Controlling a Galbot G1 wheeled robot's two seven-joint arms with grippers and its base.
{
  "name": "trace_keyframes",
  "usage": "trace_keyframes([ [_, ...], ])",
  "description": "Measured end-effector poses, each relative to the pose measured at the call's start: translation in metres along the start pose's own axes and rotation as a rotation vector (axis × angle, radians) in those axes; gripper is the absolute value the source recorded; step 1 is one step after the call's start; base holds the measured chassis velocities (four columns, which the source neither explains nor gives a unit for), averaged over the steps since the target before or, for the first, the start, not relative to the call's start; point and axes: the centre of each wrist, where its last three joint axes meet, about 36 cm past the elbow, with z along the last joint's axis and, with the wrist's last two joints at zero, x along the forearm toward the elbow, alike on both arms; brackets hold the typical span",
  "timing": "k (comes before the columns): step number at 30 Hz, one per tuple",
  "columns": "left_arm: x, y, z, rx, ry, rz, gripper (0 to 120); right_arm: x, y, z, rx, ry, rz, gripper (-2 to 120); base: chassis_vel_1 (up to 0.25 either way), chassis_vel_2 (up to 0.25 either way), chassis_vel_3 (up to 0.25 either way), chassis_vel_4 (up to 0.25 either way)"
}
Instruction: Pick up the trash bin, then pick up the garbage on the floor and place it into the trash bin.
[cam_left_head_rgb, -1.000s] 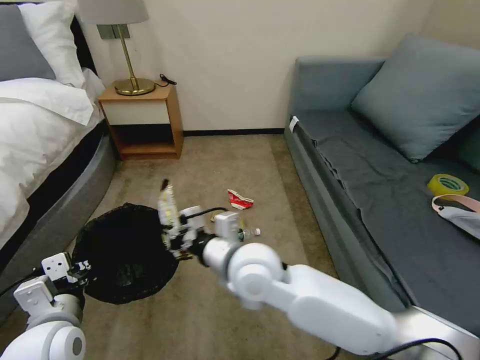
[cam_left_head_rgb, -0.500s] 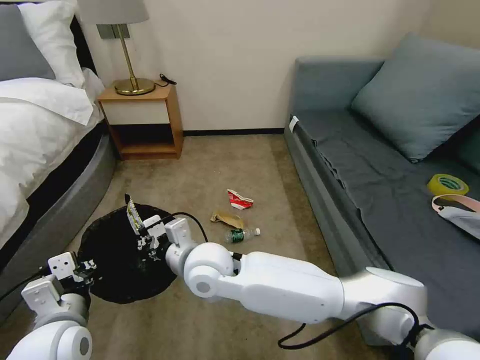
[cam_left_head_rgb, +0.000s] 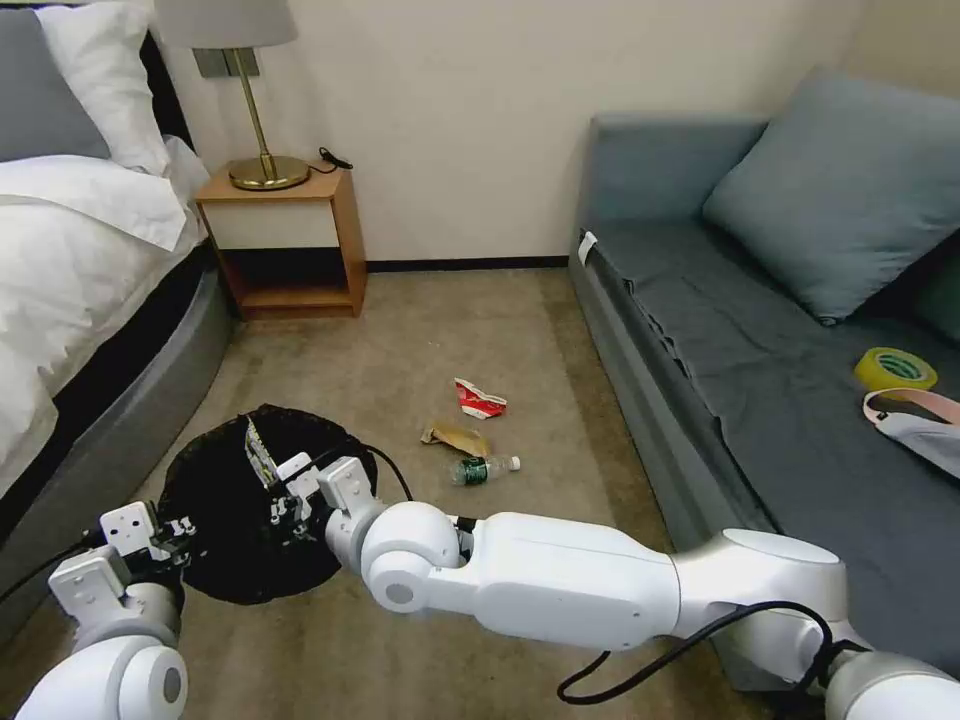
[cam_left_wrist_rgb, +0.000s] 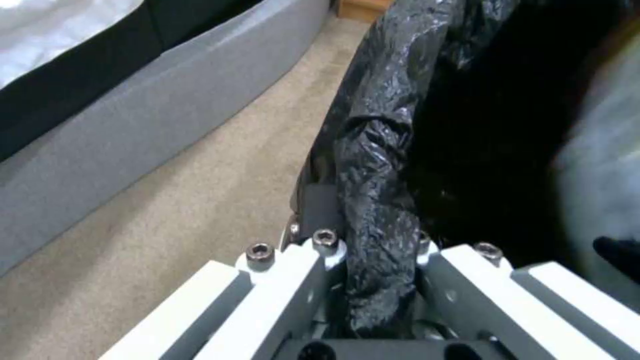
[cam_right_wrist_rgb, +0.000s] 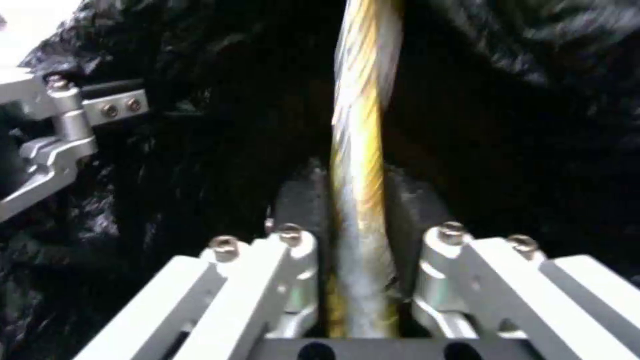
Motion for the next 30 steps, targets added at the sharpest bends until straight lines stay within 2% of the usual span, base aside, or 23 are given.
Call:
trace_keyframes([
  [7,0.001,0.000,0.000,0.000,-0.001,0.001,1,0.000,-0.003,0.000,0.012,-0.013,0.013,48,0.000,0.000,0.000,0.000],
  [8,0.001,0.000,0.000,0.000,-0.001,0.001,1,0.000,-0.003,0.000,0.012,-0.013,0.013,48,0.000,0.000,0.000,0.000],
  [10,0.002,0.000,0.001,0.000,-0.001,0.001,1,0.003,-0.006,-0.007,0.013,-0.040,0.023,59,0.000,0.000,0.000,0.000],
  [11,0.002,0.000,0.001,0.000,-0.001,0.001,1,0.003,-0.006,-0.007,0.013,-0.040,0.023,59,0.000,0.000,0.000,0.000],
  [13,0.003,0.001,0.000,-0.001,-0.005,-0.001,1,0.013,-0.015,-0.022,0.018,-0.091,0.051,71,0.000,0.000,0.000,0.000],
  [16,0.004,0.002,-0.002,-0.002,-0.009,-0.002,1,0.023,-0.025,-0.033,0.033,-0.135,0.074,78,0.000,0.000,0.000,0.000],
  [20,0.005,0.003,-0.003,-0.004,-0.013,-0.001,1,0.069,-0.060,-0.059,0.037,-0.263,0.146,96,0.000,0.000,0.000,0.000],
  [21,0.005,0.003,-0.003,-0.004,-0.013,-0.001,1,0.069,-0.060,-0.059,0.037,-0.263,0.146,96,0.000,0.000,0.000,0.000],
  [23,0.005,0.003,-0.003,-0.004,-0.014,0.001,1,0.105,-0.086,-0.056,0.014,-0.318,0.210,99,0.000,0.000,0.000,0.000],
  [26,0.004,0.005,-0.004,-0.005,-0.018,0.001,1,0.152,-0.108,-0.041,-0.006,-0.408,0.298,100,0.000,0.000,0.000,0.000],
  [27,0.004,0.005,-0.004,-0.005,-0.018,0.001,1,0.152,-0.108,-0.041,-0.006,-0.408,0.298,100,0.000,0.000,0.000,0.000],
  [30,0.003,0.007,-0.006,-0.007,-0.028,-0.002,1,0.206,-0.118,-0.021,-0.006,-0.526,0.418,100,0.000,0.000,0.000,0.000],
])
